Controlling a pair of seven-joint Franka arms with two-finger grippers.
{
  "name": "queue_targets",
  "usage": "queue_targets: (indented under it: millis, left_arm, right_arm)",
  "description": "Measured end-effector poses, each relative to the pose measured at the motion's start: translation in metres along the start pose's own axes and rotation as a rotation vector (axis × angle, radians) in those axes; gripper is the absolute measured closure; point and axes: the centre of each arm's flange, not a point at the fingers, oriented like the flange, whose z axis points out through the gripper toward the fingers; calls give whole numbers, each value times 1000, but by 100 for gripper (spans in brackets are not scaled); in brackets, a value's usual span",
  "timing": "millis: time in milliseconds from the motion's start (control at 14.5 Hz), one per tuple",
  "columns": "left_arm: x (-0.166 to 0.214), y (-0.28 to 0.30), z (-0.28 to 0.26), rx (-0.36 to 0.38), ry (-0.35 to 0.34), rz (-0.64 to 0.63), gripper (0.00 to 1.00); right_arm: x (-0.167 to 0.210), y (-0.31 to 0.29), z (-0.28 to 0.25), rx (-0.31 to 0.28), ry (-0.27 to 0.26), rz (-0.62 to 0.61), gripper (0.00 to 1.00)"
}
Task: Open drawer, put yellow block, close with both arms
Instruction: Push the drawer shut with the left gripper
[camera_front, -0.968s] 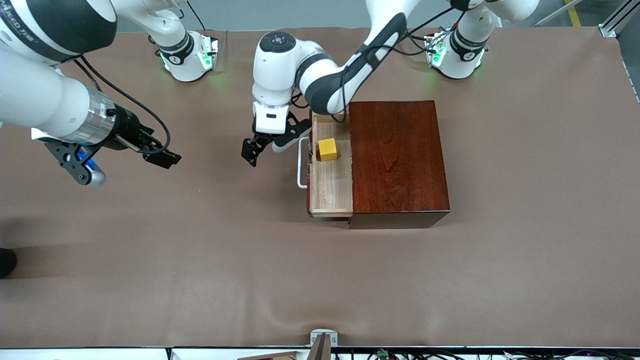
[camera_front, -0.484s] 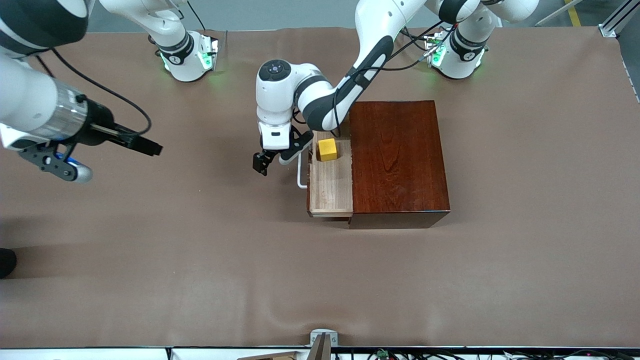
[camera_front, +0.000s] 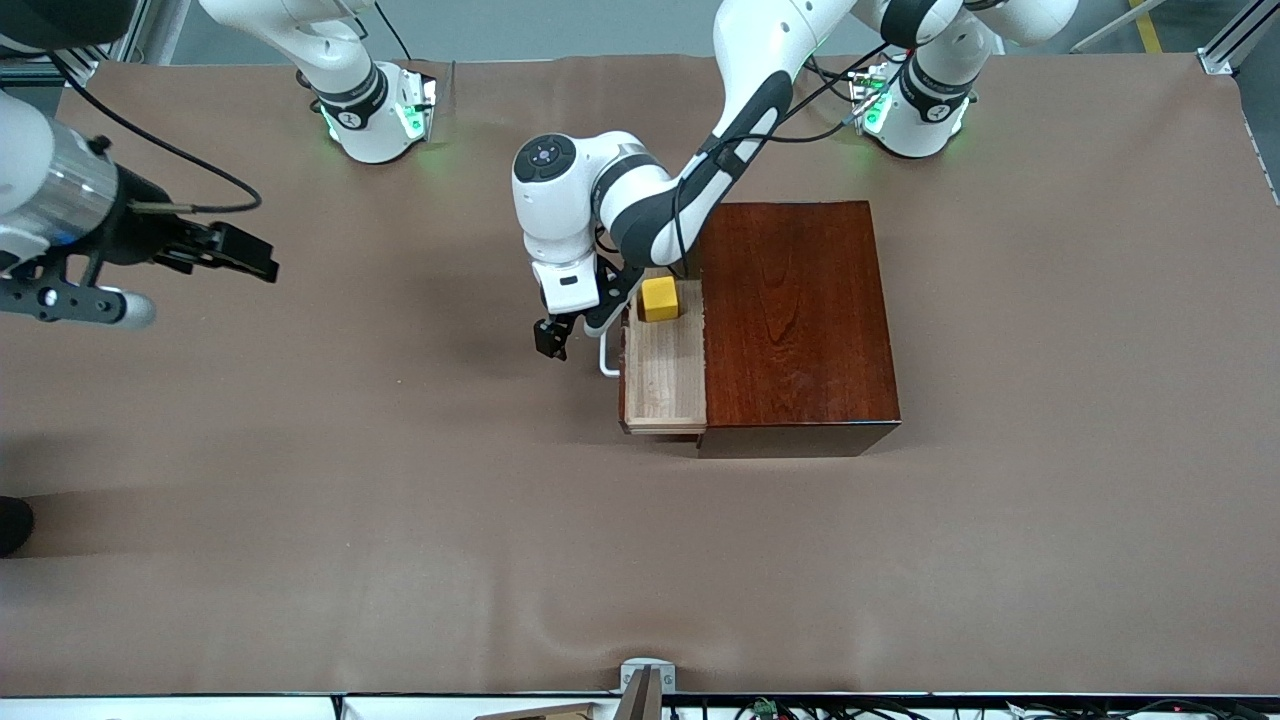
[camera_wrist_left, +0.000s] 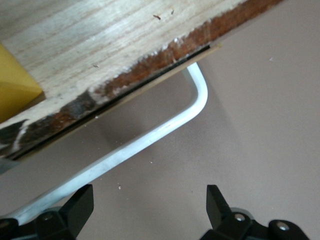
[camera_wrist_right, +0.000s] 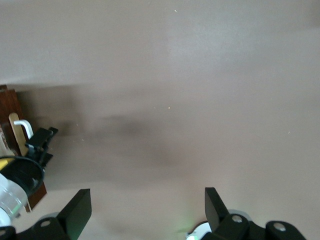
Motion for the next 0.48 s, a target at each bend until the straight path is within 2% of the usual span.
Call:
queue_targets:
  millis: [346,484]
  left_arm:
    - [24,-5,2,117,91,-23,0]
    - [27,-6,3,134,104,-26,0]
  right_arm:
    - [-14,29,-19,7,12,-52,0]
    - [-19,38,-22,5,15,-86,0]
